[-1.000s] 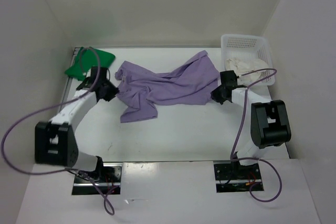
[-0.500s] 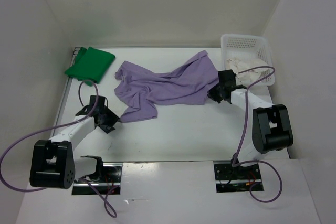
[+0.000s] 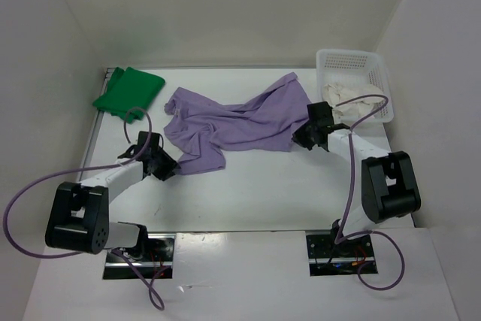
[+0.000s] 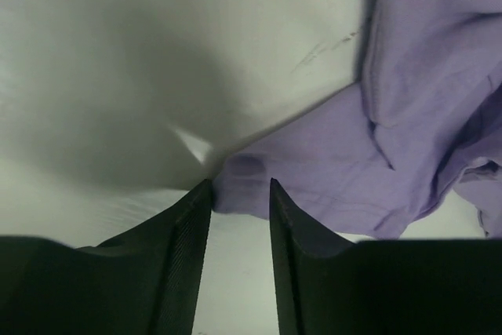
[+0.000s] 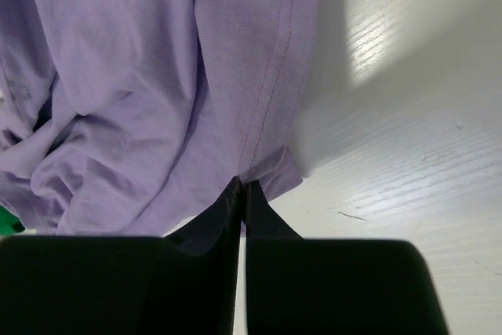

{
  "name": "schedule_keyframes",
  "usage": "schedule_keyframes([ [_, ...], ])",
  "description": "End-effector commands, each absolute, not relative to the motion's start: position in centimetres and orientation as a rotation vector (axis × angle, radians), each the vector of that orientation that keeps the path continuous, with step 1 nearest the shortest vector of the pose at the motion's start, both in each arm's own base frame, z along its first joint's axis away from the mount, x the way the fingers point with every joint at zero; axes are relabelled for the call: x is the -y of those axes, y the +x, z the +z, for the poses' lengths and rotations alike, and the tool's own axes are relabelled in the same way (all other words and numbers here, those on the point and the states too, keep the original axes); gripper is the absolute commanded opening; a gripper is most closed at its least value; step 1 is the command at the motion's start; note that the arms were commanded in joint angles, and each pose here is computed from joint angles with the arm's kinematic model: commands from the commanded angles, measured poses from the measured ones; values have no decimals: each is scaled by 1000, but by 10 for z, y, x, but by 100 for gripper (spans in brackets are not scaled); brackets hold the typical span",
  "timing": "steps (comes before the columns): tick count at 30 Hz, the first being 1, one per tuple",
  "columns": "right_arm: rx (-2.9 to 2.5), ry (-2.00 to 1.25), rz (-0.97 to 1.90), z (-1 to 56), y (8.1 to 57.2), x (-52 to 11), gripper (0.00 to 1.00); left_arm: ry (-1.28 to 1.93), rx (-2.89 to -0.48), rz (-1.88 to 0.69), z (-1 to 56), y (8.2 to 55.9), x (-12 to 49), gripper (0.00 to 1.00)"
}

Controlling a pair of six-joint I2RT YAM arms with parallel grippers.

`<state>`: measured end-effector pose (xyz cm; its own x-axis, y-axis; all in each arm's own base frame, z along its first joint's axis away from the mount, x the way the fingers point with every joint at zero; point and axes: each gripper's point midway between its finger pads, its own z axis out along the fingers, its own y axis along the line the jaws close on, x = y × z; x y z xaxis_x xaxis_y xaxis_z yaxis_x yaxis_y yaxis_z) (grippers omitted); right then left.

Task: Fold and stack the t-shirts
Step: Flatten out the tshirt

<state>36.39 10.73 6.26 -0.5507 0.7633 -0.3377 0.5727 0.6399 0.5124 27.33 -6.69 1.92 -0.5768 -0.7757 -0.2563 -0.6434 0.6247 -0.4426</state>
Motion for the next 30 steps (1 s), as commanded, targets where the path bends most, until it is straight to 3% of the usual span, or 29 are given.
schedule_keyframes([
  [1,-2267,1001,483,82,367,-108,2,-1071,-2443,-363,16,278,68,41],
  [11,-2240,988,470,94,368,-104,2,-1085,-2435,-295,22,281,63,0],
  [15,-2235,938,419,114,365,-99,2,-1005,-2385,-329,71,291,63,0],
  [20,-2191,826,376,177,348,-97,0,-839,-2184,-496,208,318,57,0],
  [30,-1899,555,579,397,309,-119,0,-637,-1762,-546,444,330,46,0],
])
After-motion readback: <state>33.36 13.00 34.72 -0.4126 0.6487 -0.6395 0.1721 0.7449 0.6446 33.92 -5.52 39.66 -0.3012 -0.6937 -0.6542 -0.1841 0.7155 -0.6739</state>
